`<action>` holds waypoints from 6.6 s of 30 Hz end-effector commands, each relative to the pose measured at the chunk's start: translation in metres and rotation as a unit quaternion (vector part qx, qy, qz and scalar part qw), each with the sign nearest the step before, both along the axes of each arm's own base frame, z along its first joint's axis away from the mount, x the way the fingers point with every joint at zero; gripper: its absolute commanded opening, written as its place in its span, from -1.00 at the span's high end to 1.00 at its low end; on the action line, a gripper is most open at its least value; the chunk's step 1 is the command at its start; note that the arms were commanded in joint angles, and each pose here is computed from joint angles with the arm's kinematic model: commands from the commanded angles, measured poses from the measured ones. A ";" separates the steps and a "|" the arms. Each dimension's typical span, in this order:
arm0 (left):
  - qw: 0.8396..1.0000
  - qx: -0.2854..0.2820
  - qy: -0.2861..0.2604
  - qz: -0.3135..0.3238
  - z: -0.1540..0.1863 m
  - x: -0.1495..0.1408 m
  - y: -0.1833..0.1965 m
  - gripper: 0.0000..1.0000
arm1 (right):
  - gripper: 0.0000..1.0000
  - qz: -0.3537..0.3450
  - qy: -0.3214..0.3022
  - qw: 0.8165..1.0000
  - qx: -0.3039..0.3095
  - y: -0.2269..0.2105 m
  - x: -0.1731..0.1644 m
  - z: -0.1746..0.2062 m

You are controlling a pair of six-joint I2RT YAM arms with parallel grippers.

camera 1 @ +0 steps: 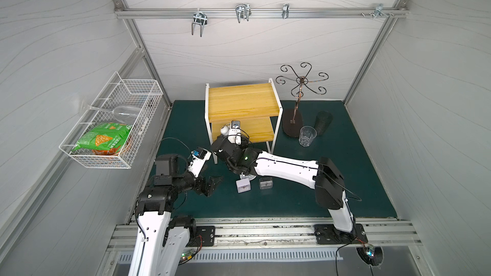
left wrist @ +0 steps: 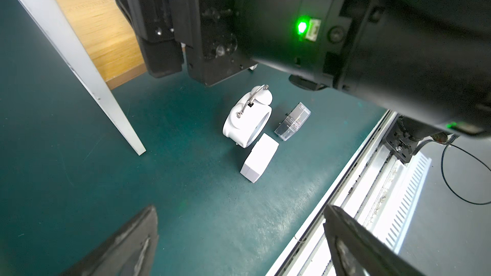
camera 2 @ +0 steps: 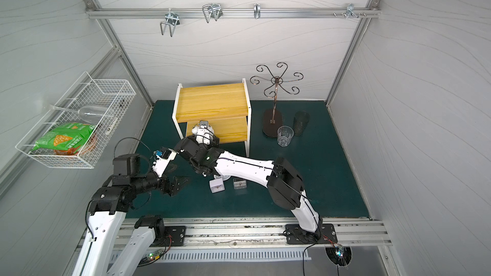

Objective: Place the alarm clocks on the shelf by style
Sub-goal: Place the alarm on the shelf, then pick up the alarm from the center of the board.

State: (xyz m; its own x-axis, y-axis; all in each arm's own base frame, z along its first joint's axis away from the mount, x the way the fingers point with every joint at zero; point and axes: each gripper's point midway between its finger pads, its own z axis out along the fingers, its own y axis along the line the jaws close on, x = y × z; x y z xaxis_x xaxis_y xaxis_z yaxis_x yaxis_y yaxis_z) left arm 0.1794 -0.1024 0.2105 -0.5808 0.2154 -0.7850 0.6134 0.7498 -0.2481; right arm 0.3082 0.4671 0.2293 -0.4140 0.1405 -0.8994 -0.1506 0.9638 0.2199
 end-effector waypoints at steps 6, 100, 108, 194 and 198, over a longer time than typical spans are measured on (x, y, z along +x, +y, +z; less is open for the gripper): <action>0.999 0.010 -0.026 0.015 0.006 0.010 0.005 -0.99 | -0.03 -0.010 -0.025 0.999 0.035 0.001 0.013 0.012; 0.999 0.009 -0.019 0.041 -0.007 0.019 0.011 -0.99 | -0.77 -0.034 -0.010 0.999 0.005 -0.020 0.018 -0.003; 0.999 0.008 -0.017 0.041 -0.008 0.018 0.010 -0.99 | -0.93 -0.035 -0.010 0.999 0.005 -0.021 0.019 -0.003; 1.000 -0.011 0.002 0.024 -0.012 0.018 0.003 -0.99 | -0.93 0.097 0.073 0.989 -0.082 -0.139 -0.124 -0.069; 1.000 -0.010 0.004 0.022 -0.013 0.018 0.002 -0.99 | -0.93 0.107 0.074 0.988 -0.079 -0.125 -0.146 -0.075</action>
State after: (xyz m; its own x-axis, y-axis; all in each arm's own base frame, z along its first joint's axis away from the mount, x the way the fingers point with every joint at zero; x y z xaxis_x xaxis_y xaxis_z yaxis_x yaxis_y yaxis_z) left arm 0.1948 -0.0963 0.1914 -0.6298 0.1625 -0.7596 0.5451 0.7891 -0.2831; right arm 0.1714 0.3381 0.1555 -0.5455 -0.1310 -0.8278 -0.3583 0.9294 0.0889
